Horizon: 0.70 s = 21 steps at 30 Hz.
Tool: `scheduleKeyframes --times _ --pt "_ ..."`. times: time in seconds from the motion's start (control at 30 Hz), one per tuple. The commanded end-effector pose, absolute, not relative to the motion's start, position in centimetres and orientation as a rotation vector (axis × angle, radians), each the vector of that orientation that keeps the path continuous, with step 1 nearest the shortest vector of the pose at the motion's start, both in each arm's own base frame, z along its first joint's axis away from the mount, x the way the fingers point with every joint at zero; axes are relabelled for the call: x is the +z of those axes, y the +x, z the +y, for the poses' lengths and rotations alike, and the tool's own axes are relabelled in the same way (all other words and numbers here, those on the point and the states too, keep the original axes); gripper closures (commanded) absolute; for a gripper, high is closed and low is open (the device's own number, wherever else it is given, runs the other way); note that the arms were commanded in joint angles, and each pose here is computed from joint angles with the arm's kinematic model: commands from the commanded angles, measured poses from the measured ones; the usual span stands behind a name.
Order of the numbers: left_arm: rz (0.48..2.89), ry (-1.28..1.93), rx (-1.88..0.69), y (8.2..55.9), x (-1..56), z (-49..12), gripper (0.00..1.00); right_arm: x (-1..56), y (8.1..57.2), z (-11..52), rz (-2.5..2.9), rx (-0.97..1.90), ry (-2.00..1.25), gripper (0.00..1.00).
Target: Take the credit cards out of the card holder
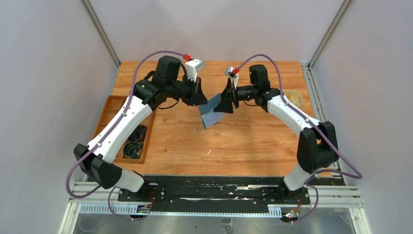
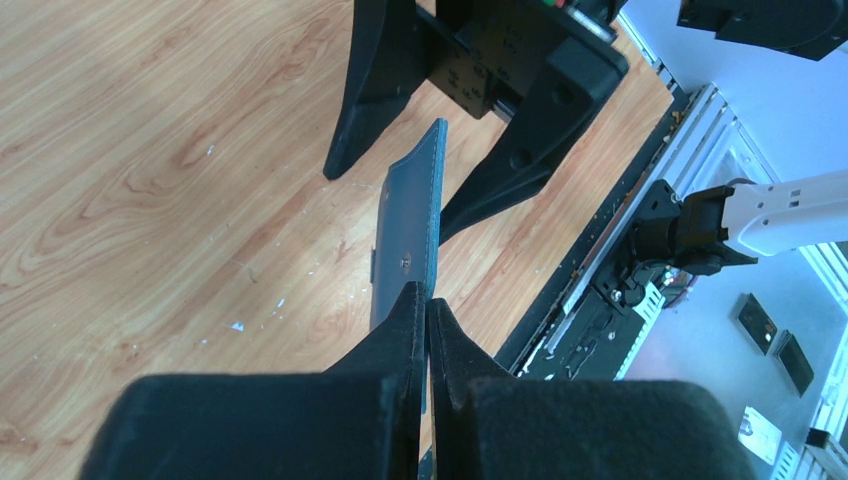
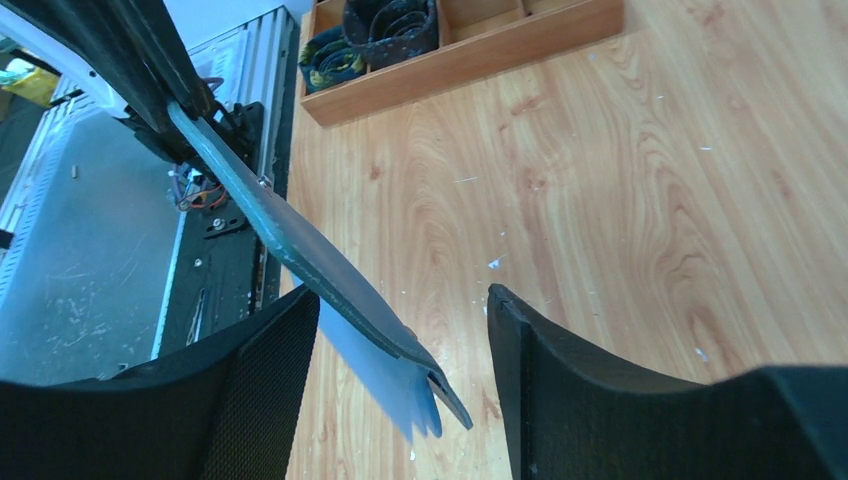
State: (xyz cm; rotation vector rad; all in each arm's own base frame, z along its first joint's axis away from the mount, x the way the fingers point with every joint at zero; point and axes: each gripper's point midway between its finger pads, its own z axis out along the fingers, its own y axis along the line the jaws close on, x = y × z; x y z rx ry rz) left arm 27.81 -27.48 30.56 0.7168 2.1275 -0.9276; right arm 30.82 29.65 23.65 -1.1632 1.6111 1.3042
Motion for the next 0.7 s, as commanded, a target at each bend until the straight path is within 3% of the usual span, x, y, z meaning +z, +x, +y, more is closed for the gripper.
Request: scheduleKeyframes --times 0.0,0.1,0.17,0.23,0.27,0.4,0.53,0.67 --pt "2.085 0.722 -0.936 28.0 32.1 -27.7 1.0 22.6 29.0 30.3 1.602 1.414 -1.223 0.36" --pt "2.087 0.713 -0.919 28.2 32.1 -27.5 1.0 22.2 28.6 30.3 1.614 1.447 -1.224 0.44" --pt "2.092 0.709 -0.909 28.3 31.9 -27.5 1.0 22.0 28.4 30.3 1.628 1.46 -1.219 0.56" --pt "2.097 0.702 -0.9 28.5 31.7 -27.4 1.0 21.9 28.2 30.3 1.646 1.48 -1.217 0.95" --pt "2.1 0.704 -0.899 28.5 31.6 -27.4 1.0 21.8 28.2 30.3 1.656 1.487 -1.214 1.0" --pt "2.114 0.715 -0.9 28.5 31.0 -27.5 0.99 22.2 27.7 30.2 1.648 1.515 -1.224 1.0" --pt "2.134 0.742 -0.899 28.3 29.9 -27.5 0.63 23.2 27.3 30.1 1.617 1.523 -1.236 1.0" --pt "2.134 0.784 -0.905 28.0 29.3 -27.6 0.57 23.8 27.2 30.2 1.602 1.528 -1.242 1.0"
